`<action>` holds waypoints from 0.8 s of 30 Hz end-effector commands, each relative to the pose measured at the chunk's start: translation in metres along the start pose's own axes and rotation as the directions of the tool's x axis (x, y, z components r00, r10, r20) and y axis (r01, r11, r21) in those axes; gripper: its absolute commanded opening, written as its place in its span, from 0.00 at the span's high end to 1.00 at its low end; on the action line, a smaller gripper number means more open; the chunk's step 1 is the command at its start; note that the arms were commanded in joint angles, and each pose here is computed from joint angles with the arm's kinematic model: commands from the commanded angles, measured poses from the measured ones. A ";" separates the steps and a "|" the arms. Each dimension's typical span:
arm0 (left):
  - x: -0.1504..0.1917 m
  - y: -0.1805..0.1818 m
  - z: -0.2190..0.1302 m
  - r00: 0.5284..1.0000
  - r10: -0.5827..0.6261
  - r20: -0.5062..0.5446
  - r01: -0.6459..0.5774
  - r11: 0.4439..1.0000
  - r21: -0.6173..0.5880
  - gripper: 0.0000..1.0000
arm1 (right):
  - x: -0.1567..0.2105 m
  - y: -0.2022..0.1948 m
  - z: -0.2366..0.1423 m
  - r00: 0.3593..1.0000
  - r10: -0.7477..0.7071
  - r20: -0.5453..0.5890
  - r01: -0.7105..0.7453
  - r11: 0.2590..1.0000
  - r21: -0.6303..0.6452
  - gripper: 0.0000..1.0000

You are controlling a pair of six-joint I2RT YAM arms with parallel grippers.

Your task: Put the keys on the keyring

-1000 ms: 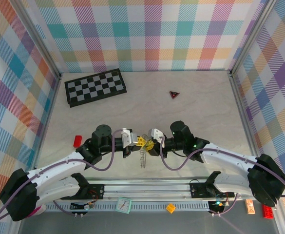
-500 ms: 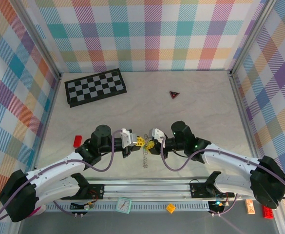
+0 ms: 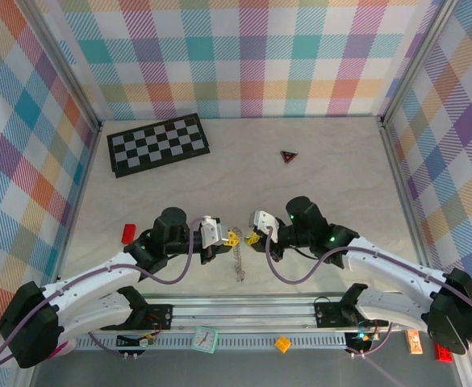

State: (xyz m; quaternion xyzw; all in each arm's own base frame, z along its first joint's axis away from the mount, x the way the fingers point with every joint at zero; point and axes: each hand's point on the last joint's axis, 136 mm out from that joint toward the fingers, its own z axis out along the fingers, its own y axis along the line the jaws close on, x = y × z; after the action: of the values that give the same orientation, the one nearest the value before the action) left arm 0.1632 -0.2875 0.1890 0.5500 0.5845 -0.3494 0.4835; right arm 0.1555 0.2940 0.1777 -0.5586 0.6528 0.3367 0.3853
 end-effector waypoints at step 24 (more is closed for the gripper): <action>-0.026 0.029 -0.030 0.992 0.031 0.124 0.002 0.966 -0.257 0.71 | -0.030 -0.013 -0.022 0.992 -0.117 -0.038 0.120 0.989 0.088 1.00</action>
State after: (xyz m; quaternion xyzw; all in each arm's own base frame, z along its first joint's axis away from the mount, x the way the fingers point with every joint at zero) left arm 0.1722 -0.2741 0.2137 0.5069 0.5812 -0.3241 0.5479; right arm 0.1638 0.2813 0.1925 -0.5738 0.6609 0.2788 0.3952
